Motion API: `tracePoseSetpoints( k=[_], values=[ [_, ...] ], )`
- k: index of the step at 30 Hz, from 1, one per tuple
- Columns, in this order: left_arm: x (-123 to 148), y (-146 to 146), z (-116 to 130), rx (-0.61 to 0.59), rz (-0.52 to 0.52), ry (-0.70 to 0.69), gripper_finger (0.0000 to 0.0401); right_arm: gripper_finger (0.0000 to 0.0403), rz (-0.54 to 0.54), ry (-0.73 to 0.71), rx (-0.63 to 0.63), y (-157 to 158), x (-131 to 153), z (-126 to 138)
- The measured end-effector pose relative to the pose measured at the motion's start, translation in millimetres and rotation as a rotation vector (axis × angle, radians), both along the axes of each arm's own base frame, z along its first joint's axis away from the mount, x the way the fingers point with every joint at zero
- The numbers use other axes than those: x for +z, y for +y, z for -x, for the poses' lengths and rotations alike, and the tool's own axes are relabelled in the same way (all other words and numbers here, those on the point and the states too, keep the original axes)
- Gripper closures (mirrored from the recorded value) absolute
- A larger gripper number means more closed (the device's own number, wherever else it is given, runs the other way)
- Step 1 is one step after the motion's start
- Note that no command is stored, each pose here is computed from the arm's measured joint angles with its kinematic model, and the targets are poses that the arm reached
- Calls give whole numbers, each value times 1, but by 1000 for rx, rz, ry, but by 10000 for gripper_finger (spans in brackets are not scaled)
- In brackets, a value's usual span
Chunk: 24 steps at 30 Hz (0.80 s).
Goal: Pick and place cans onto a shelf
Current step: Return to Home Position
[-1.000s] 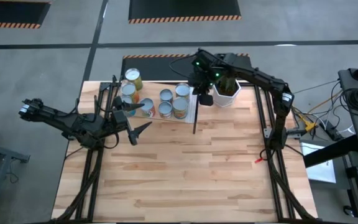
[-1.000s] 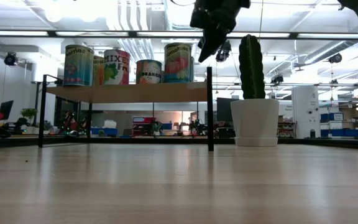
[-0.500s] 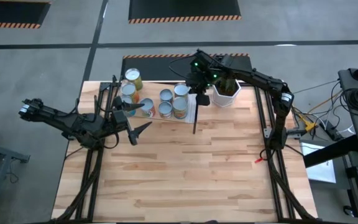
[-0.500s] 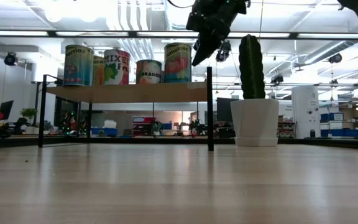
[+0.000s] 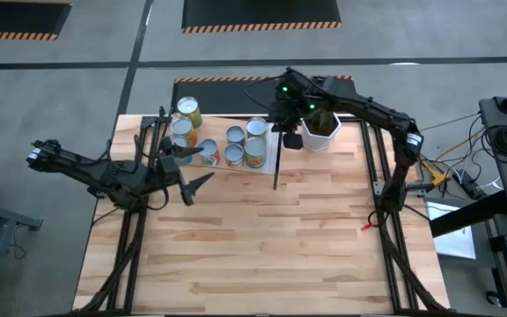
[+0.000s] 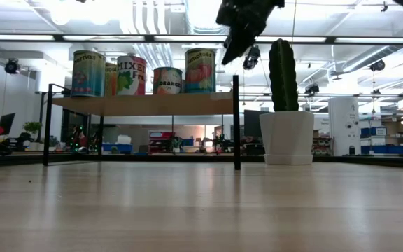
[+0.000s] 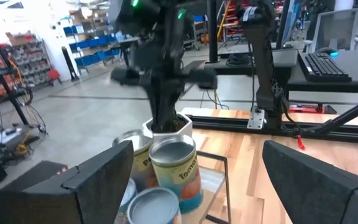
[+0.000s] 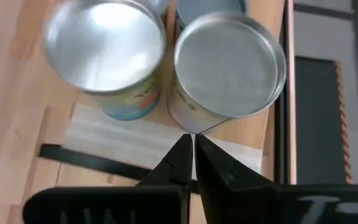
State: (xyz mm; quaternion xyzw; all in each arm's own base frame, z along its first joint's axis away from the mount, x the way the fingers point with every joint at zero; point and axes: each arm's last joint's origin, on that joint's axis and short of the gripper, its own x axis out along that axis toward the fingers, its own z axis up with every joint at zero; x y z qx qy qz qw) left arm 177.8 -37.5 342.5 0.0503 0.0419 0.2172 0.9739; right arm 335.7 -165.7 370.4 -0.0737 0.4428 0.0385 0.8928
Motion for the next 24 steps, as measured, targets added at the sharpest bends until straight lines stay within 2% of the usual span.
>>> tracePoseSetpoints(
  k=[8, 12, 16, 18, 24],
  values=[
    [-4, 3, 11, -16, 47, 47, 66, 394, 14, -96, 12, 31, 8, 23],
    [-6, 0, 16, -142, 32, 95, 87, 394, 19, -162, 34, 54, 1, 38],
    [-14, -6, 21, -389, -25, 144, 123, 394, 33, -263, 69, 78, -8, 54],
    [-18, -7, 23, -467, -36, 152, 147, 394, 42, -325, 89, 89, -10, 64],
    [-33, -4, 35, -489, -34, 153, 242, 394, 48, -460, 143, 118, -30, 96]
  ],
)
